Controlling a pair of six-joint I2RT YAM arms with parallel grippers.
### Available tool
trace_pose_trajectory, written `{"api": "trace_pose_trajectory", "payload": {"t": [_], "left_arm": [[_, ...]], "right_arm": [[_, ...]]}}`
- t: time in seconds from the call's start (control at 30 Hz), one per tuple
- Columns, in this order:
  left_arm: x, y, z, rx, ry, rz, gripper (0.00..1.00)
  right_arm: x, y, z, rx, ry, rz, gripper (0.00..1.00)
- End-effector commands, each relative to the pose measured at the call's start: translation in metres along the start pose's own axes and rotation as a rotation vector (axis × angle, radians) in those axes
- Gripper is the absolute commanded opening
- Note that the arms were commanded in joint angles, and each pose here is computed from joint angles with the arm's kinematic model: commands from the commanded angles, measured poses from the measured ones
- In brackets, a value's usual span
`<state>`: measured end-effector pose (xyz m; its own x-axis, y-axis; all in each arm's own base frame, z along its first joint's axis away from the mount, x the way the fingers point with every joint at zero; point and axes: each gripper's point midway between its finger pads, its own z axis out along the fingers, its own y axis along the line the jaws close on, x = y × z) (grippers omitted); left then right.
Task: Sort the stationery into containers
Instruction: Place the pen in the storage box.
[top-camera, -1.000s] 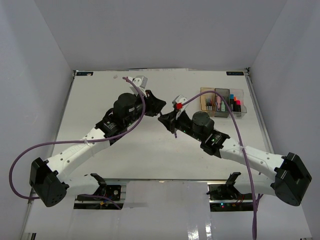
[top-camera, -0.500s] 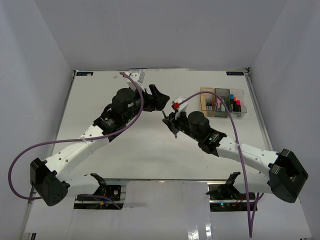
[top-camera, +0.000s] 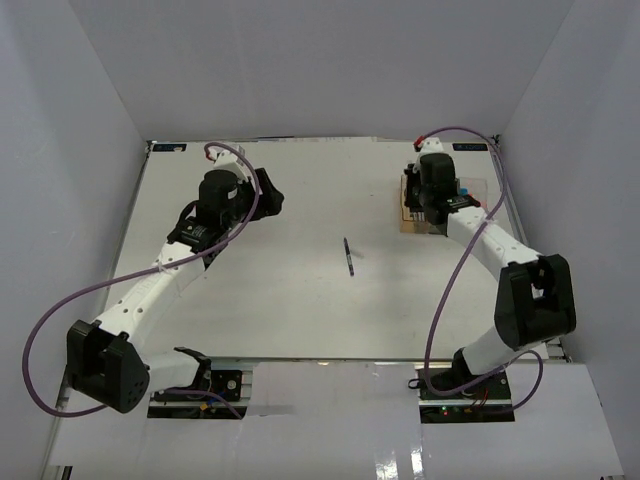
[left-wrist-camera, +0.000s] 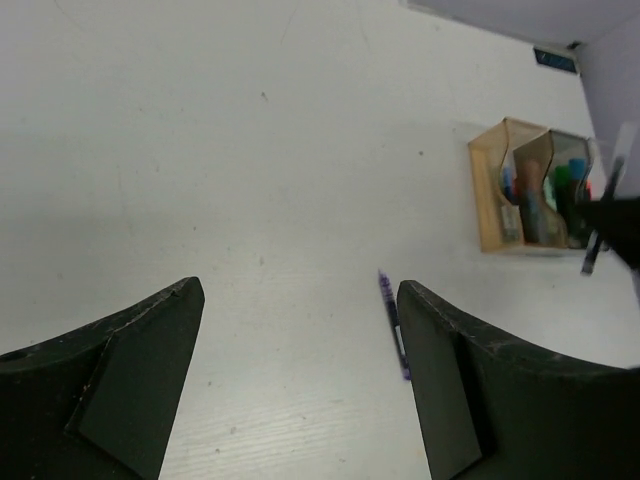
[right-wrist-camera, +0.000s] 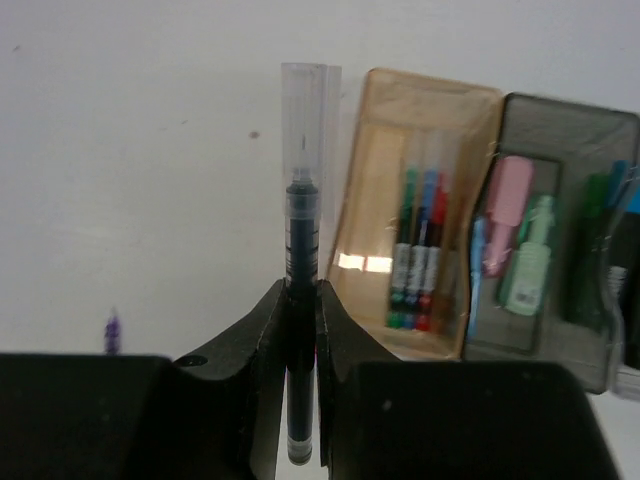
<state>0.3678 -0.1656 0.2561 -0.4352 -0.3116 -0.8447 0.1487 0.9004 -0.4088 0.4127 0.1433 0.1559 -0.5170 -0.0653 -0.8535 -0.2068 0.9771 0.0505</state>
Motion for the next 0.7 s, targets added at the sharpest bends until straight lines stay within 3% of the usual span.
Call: {"api": "trace_pose_trajectory", "payload": {"t": [0.0,0.1,0.37,0.67], "left_arm": [[0.024,0.007,0.003,0.018,0.08,0.049,0.9],[0.034,0.006,0.008,0.042,0.124,0.059,0.9],[0.048,0.018,0.018,-0.002,0.191,0.073,0.91],[0.043,0.019,0.014,0.002,0.175,0.051,0.92]], "right_arm": [[-0.019,-0.036,0.016,0.087,0.039,0.037,0.08],[-0.025,-0.063,0.037,0.123,0.068,0.066,0.08],[-0.007,-0.079,0.081,0.137,0.17,0.084,0.1],[0.0,-0.084,0.074,0.167,0.198,0.077,0.4]]}}
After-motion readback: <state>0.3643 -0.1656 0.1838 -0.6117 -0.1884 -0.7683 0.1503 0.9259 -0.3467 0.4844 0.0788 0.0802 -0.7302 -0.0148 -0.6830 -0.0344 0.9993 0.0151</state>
